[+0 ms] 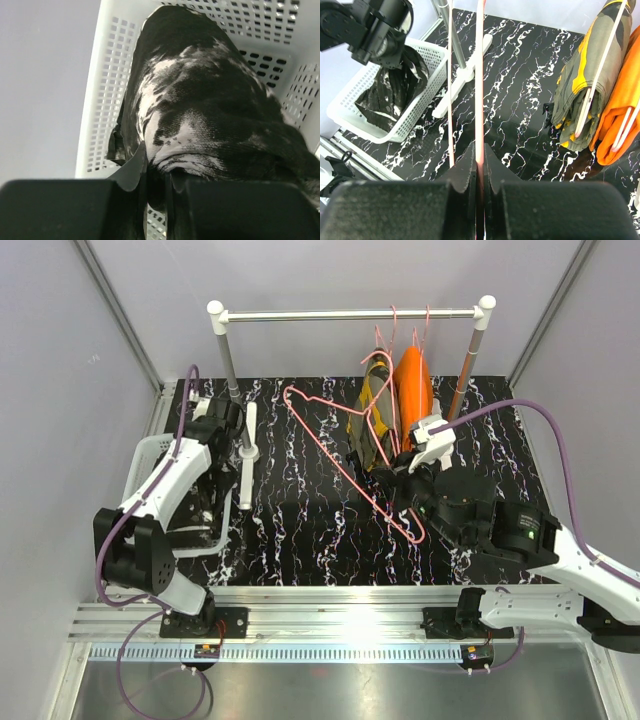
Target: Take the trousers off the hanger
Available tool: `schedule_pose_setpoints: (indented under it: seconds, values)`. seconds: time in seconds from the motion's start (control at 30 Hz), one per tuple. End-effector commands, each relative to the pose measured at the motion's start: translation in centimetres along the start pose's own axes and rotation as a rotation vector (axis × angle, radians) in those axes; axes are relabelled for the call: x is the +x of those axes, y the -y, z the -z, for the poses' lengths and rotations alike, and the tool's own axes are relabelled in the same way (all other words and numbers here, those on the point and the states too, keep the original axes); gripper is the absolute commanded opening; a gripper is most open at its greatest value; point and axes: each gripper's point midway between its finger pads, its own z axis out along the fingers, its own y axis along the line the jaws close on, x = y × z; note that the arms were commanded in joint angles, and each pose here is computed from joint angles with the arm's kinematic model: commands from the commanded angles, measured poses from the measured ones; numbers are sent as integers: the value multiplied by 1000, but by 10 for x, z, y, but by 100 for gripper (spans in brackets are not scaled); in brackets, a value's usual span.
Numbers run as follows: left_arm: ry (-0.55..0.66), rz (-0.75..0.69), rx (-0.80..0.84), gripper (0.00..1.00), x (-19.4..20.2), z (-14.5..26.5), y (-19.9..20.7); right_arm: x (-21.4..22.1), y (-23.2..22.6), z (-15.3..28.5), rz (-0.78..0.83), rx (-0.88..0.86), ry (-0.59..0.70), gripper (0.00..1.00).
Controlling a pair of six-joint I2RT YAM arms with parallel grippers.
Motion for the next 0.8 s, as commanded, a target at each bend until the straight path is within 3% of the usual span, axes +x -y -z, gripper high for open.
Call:
schedule_pose_setpoints:
  seconds: [0.0, 0.3, 0.57, 0.77]
  values:
    - [56, 195, -40, 0, -21, 16, -24, -13, -2, -3, -12, -1, 42, 0]
    - [159, 349, -151, 0, -33, 53, -81, -17, -6, -3, -14, -9, 42, 0]
    - [329, 536, -367, 0, -33, 131, -195, -21, -8, -2, -22, -23, 51, 0]
    - [372, 553, -528, 0, -10, 173, -256, -27, -13, 1, -25, -44, 49, 0]
